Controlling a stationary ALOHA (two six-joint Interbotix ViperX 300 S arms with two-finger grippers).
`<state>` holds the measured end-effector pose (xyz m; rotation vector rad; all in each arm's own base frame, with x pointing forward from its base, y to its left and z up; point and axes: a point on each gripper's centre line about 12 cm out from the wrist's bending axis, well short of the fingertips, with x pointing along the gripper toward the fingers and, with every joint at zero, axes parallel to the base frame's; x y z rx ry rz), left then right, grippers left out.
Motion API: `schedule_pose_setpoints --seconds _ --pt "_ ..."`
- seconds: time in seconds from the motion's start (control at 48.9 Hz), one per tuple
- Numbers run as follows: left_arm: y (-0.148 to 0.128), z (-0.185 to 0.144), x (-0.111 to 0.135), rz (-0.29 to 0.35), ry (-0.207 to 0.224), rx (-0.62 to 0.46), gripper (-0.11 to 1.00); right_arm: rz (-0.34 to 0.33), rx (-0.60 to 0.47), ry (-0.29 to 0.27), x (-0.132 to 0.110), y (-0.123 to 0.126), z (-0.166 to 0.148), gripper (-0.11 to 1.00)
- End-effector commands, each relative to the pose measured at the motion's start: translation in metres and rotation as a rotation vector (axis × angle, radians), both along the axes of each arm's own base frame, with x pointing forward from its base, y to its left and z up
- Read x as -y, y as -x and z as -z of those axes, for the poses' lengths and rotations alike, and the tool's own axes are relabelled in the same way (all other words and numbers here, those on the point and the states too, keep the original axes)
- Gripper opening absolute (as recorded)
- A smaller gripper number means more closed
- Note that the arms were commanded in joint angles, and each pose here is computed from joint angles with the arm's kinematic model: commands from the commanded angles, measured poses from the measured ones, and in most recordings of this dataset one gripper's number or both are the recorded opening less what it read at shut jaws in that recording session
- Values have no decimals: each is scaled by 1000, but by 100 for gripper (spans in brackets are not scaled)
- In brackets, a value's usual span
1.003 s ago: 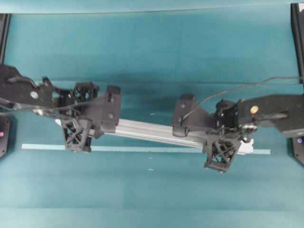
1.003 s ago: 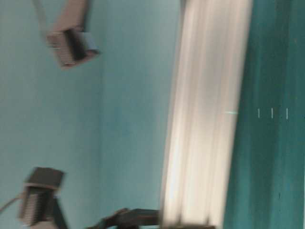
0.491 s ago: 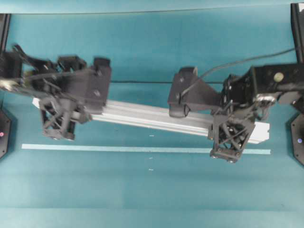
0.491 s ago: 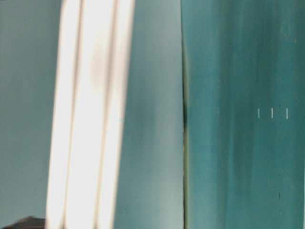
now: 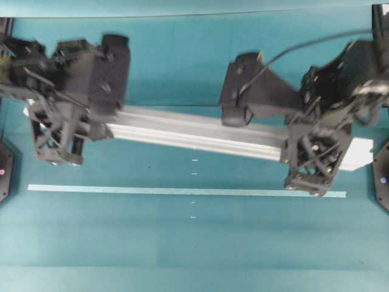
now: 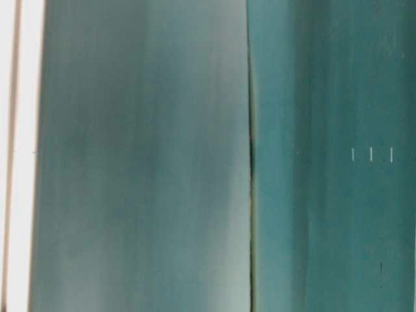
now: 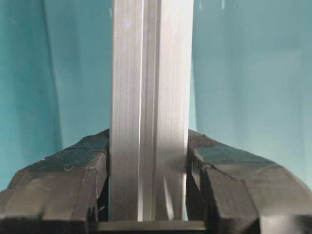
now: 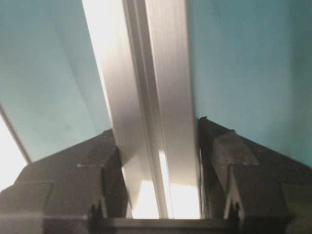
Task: Lift the metal rail with both hands.
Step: 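Lift the rail with both grippers and carry it toward the back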
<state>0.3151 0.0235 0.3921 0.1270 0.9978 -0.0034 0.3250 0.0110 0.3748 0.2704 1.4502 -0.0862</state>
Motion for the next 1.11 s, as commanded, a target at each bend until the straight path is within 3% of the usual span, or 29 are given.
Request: schedule_pose_setpoints --seconds 0.0,0.43,0.716,0.86,1.085 --pt "0 -26 -1 -6 -4 69 33 22 30 -9 2 -1 -15 41" --pt "-2 -27 2 -1 1 52 33 14 23 13 6 -2 -14 41" --pt "-3 -28 21 30 21 55 33 -21 31 76 34 0 -15 41" --pt "-4 -27 29 20 46 53 33 -38 23 83 48 0 -11 41" --pt "-3 -24 27 16 42 46 33 -33 10 83 53 1 -7 41"
